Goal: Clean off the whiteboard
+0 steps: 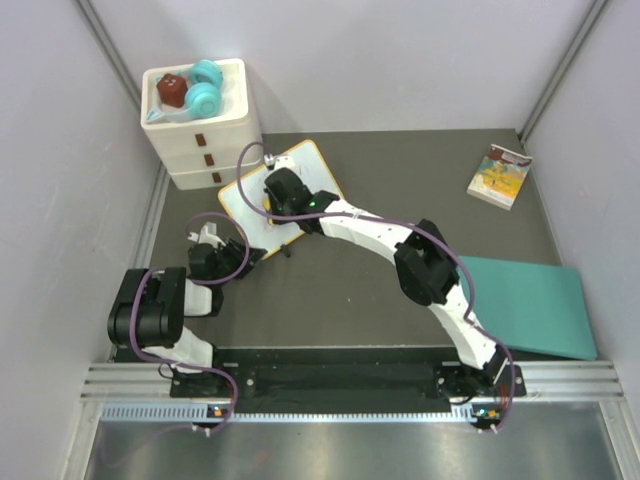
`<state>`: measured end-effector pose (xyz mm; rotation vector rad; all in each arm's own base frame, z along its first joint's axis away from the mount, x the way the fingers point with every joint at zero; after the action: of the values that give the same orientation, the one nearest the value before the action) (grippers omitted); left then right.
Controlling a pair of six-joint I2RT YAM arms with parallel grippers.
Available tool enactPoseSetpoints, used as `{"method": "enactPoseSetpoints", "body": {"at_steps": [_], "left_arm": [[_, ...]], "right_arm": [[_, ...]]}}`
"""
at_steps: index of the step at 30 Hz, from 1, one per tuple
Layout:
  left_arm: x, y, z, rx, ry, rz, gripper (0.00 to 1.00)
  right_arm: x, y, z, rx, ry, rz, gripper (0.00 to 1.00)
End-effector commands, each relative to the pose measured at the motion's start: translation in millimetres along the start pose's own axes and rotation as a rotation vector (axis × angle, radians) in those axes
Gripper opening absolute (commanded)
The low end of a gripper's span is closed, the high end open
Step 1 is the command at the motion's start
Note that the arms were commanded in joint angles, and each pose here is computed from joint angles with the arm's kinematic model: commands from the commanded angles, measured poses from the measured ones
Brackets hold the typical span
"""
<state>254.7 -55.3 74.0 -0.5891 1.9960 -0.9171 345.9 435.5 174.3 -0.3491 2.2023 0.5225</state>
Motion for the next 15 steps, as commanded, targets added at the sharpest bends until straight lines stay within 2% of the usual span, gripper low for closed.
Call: {"method": "enactPoseSetpoints", "body": {"at_steps": [1, 10, 15], "left_arm": [[3, 19, 2, -0.147, -0.013, -0.023, 0.26], [3, 20, 3, -0.159, -0.006, -0.028, 0.24], [3, 20, 3, -0.157, -0.004, -0.027, 0.24]], "right_arm": [[-4, 18, -5, -0.007, -0.061, -0.015, 0.0], [17, -2, -2, 0.101, -0.045, -0.001, 0.0], [22, -31, 3, 0.15, -0.017, 0.079, 0.0]]}}
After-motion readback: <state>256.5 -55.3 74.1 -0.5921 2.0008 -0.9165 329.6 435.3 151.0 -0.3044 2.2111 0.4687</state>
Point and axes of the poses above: each gripper's point midway between its finger pads, its own z axis out along the fingers, its own y axis along the line the jaws close on, x = y × z, the point moved 9 cm from there along -z, back along the fingers, and after that the axes turned 2 degrees about z, right-handed, at the moved point
